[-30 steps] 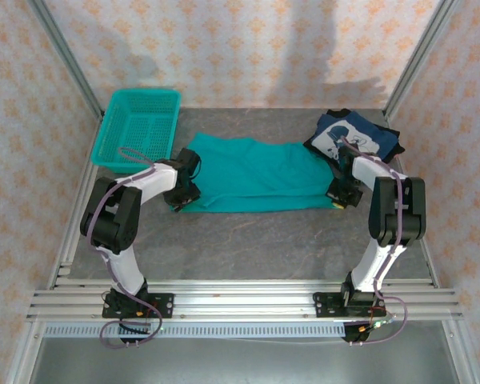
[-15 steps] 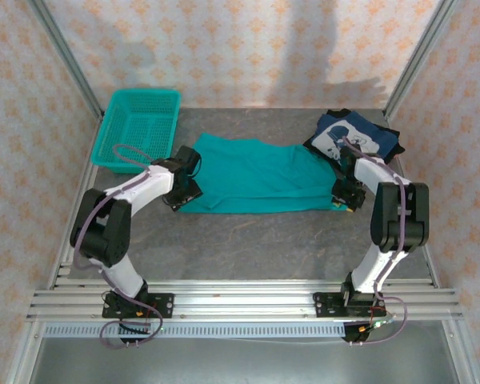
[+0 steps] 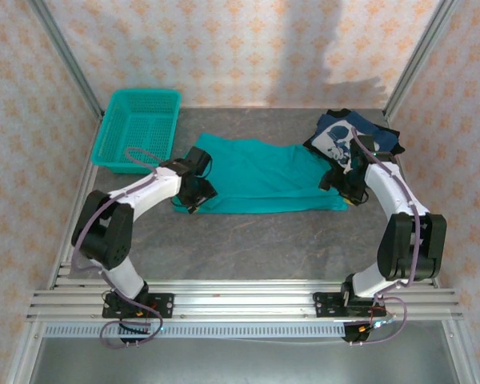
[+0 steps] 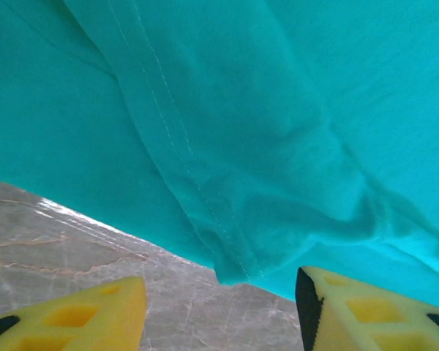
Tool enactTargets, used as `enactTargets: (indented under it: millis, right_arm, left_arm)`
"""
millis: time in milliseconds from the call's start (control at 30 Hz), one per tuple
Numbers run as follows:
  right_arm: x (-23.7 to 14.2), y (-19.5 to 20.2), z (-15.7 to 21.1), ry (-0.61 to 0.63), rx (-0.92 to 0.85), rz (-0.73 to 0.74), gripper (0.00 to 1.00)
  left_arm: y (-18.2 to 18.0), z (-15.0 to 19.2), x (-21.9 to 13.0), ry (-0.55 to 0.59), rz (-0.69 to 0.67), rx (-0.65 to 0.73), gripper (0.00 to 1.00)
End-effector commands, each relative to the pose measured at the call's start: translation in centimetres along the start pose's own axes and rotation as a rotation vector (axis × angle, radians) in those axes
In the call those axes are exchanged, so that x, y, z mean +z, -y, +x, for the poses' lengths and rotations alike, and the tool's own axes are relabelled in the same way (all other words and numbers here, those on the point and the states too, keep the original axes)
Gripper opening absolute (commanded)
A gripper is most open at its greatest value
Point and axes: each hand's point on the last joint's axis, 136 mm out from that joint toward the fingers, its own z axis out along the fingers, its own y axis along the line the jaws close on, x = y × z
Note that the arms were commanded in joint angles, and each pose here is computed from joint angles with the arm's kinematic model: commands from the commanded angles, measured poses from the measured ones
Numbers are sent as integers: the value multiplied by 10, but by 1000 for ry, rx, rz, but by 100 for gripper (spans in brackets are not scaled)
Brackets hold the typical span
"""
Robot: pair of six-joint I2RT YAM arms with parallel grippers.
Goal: Fold and stack the t-shirts
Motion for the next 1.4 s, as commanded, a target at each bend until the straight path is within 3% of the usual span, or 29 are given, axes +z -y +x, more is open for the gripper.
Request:
enactTargets:
  millis: [0,133,533,833,1100,1367]
  right_arm:
    - [-8,-11,2,5,-46,-66,79]
    - [-11,-12,2,11,-51,-72,84]
    - [-12,-10,5,15,-52,-68,84]
    - [-16,-13,3,23,-55,-79,84]
    - [-13,-16,1,22,-50,-91,84]
    - [-5,-18,5,3,-36,-109,84]
  left_arm:
    - [13,2,11,-23,8,-30,52]
    - [10,1,23,-30,-15,-49,46]
    - [19,-9,26,-2,-21,-34,29]
    - [27,-15,22,6,-15,0,0]
    - [54,-40,10,26,-101,238,0]
    - [72,-61,33,-33,-208,436,0]
